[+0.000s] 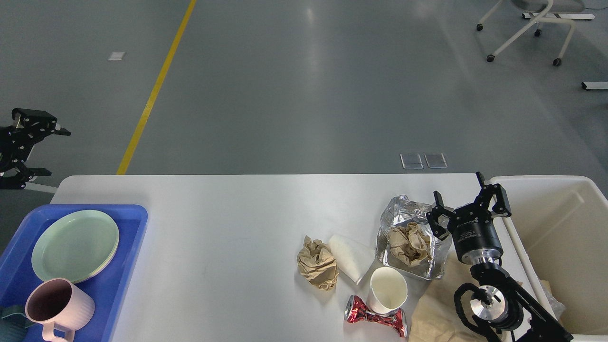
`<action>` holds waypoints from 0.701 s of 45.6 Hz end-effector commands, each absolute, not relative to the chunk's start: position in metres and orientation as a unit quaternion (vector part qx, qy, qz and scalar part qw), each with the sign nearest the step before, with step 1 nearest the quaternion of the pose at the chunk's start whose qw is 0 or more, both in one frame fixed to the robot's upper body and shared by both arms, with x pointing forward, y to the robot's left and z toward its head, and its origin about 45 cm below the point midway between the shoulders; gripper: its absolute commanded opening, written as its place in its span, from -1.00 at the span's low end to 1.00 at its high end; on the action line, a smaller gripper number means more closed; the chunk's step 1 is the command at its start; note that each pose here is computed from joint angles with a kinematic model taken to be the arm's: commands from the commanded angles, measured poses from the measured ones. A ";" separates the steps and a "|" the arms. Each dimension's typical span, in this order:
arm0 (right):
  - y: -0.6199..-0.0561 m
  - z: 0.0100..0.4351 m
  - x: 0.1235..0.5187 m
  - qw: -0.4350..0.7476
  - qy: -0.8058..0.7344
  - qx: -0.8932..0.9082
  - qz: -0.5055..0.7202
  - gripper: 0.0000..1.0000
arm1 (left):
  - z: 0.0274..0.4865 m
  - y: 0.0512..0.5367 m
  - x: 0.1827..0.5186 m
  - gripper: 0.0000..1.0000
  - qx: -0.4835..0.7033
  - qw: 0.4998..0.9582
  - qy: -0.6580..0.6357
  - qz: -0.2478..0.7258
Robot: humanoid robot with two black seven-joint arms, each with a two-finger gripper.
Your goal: Tidy desktop
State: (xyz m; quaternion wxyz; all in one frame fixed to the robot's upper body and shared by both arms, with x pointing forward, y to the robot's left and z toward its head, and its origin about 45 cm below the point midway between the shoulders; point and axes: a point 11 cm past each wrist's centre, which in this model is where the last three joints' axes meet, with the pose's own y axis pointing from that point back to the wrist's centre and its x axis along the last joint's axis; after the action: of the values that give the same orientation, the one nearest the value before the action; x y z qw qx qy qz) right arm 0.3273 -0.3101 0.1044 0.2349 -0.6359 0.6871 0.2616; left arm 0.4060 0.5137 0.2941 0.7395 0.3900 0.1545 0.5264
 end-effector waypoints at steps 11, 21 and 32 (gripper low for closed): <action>-0.310 0.104 0.327 0.235 0.687 -0.636 0.262 1.00 | 0.332 0.457 0.436 0.93 0.183 0.823 0.146 0.517; -0.310 0.104 0.327 0.235 0.687 -0.636 0.262 1.00 | 0.315 0.439 0.442 0.93 -0.007 0.831 0.184 0.525; -0.310 0.104 0.327 0.235 0.687 -0.636 0.262 1.00 | 0.280 0.420 0.459 0.93 -0.212 0.743 0.252 0.583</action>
State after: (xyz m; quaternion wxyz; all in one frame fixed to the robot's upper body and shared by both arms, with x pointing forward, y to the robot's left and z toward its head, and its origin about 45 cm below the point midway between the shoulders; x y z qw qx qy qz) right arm 0.3277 -0.3099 0.1048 0.2353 -0.6362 0.6868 0.2612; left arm 0.4484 0.4324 0.2988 0.7950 -0.1292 0.2126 0.5532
